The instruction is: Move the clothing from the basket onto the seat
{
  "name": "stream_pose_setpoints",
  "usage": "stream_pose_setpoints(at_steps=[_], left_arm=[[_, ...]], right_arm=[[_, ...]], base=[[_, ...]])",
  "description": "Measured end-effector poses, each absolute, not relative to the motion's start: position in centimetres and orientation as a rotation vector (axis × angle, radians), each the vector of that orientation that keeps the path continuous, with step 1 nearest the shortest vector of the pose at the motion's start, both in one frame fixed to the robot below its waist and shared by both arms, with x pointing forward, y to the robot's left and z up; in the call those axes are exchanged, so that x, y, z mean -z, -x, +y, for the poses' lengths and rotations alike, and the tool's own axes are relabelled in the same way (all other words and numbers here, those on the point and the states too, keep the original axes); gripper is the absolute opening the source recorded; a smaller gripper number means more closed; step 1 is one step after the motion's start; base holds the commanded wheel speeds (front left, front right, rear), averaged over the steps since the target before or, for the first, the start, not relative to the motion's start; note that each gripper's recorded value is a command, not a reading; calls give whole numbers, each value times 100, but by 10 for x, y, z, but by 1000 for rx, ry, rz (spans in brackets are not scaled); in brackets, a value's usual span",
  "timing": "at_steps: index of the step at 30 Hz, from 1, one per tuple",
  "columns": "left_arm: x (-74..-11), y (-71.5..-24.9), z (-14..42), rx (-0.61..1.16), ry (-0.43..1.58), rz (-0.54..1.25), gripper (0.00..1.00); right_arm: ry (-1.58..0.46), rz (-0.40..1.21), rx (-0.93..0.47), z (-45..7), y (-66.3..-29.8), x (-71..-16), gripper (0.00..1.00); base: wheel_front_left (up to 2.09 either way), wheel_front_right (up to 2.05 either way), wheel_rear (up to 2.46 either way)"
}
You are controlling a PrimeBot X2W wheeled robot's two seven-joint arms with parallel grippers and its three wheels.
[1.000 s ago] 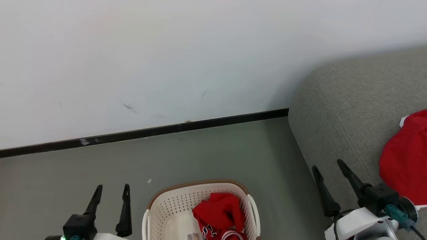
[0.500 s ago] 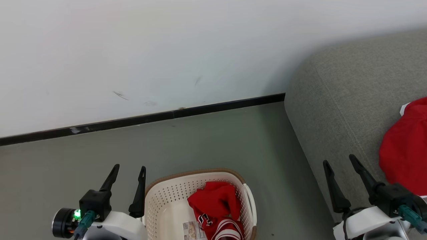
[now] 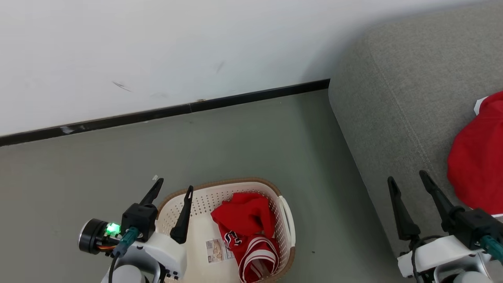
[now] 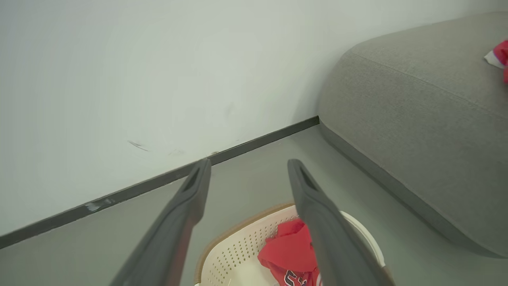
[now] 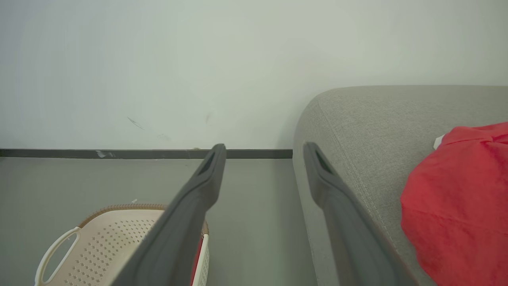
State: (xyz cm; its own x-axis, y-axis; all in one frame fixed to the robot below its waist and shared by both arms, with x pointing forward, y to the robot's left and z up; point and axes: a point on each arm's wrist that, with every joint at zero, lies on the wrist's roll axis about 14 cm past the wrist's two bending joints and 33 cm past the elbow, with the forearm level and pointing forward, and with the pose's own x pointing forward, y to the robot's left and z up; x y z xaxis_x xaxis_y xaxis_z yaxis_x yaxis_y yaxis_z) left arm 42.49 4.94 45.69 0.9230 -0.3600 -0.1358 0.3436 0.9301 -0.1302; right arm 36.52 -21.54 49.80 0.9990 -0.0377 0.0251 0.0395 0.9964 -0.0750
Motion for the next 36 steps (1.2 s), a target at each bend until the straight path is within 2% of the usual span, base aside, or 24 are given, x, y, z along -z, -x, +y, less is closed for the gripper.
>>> stream_pose_setpoints(at_steps=[15, 36], left_arm=[[-411, -444, -9, 563, 37, 260, 100], [-330, -456, -61, 709, 7, 404, 100]], right_arm=[[72, -15, 103, -238, -390, -490, 100], [91, 34, 188, -271, -414, -465, 100]], base=[[0, 0, 0], [0, 0, 0]])
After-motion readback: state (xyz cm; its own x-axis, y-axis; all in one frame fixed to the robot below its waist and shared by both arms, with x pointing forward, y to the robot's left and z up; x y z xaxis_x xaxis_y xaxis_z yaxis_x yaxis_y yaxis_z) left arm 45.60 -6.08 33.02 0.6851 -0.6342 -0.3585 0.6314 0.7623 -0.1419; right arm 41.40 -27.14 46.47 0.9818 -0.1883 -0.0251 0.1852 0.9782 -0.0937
